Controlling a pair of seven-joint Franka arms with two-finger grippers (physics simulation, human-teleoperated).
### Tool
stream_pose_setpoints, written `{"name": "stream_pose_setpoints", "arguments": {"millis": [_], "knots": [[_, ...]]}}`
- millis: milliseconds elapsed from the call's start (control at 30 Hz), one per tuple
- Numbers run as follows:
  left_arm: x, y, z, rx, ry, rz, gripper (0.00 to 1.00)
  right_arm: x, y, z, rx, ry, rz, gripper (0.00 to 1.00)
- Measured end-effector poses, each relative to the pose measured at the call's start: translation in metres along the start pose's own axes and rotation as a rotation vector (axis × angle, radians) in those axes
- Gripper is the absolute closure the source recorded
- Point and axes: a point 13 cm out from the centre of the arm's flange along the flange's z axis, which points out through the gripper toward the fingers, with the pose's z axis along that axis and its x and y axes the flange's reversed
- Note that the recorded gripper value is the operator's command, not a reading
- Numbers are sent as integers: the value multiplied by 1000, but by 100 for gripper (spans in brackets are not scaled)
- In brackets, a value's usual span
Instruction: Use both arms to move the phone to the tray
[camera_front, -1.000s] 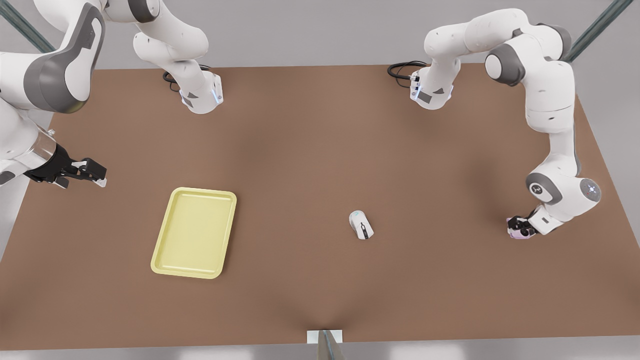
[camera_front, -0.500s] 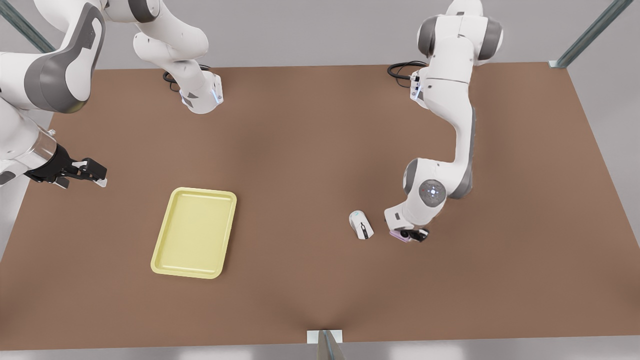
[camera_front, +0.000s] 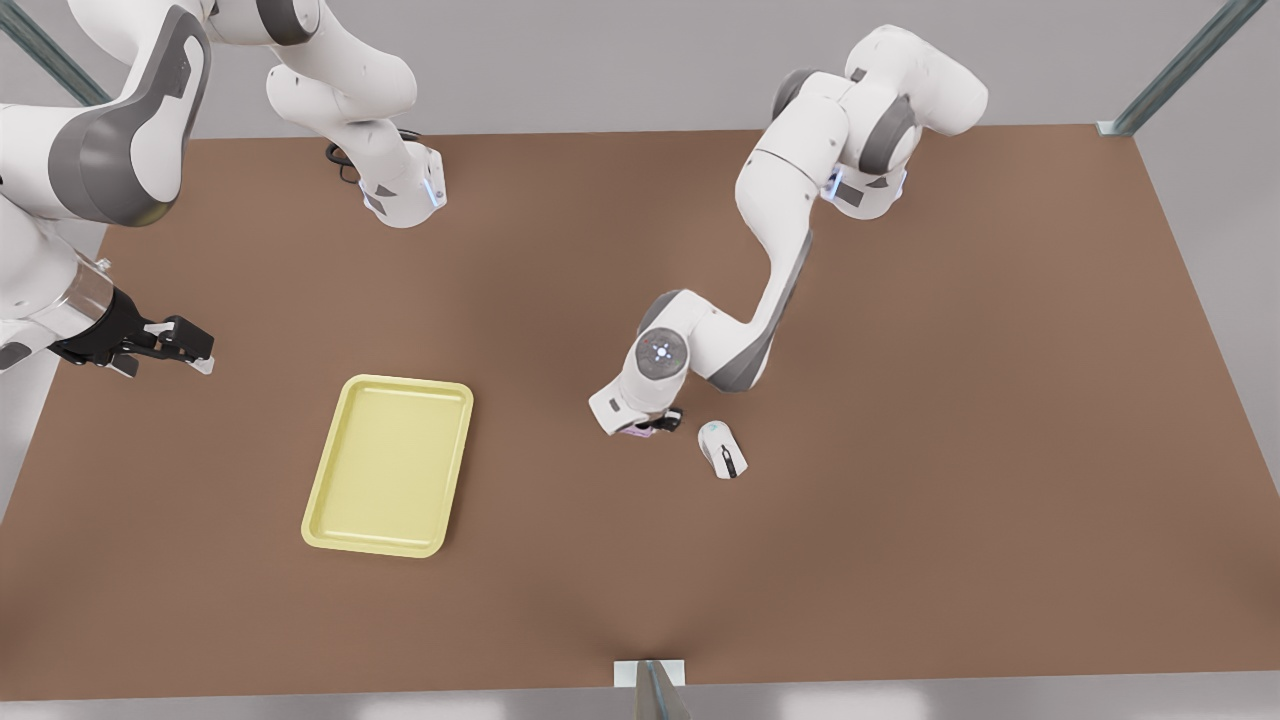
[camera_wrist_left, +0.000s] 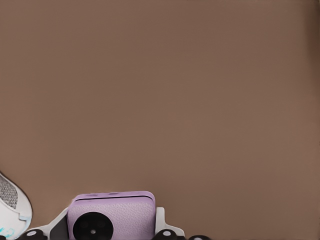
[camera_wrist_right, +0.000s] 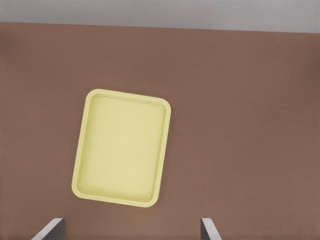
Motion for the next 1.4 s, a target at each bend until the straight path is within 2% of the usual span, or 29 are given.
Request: {"name": "stream_pose_setpoints", "arguments": {"millis": [200, 333, 567, 600, 667, 800, 933, 1067, 1167, 1267, 1400], "knots": [[14, -14, 57, -32, 17, -176, 21, 0, 0, 0, -1, 1, 0, 0], [15, -16, 66, -37, 4, -262, 20, -3, 11, 17, -8, 30, -16, 0], [18, -22, 64, -69, -21, -246, 20, -2, 53, 31, -17, 69, -82, 0], [19, -21, 66, -72, -20, -236, 18, -2, 65, 33, -17, 75, -102, 0], [19, -19, 69, -77, -19, -212, 0, -2, 101, 43, -19, 95, -158, 0], [18, -20, 66, -72, -21, -169, 0, 1, 172, 75, -28, 146, -232, 0], [-19, 17, -33, -40, -53, -205, 0, 4, 210, 116, -47, 187, -231, 0], [-60, 145, -198, -49, -127, -342, 0, 11, 266, 131, -49, 175, -259, 0], [-51, 255, -300, -25, -125, -460, 0, 18, 318, 153, -40, 174, -282, 0], [-24, 313, -345, -43, -86, -495, 0, 16, 377, 183, -34, 159, -280, 0], [1, 326, -347, -55, 3, -450, 0, 3, 438, 220, -50, 123, -206, 0]]}}
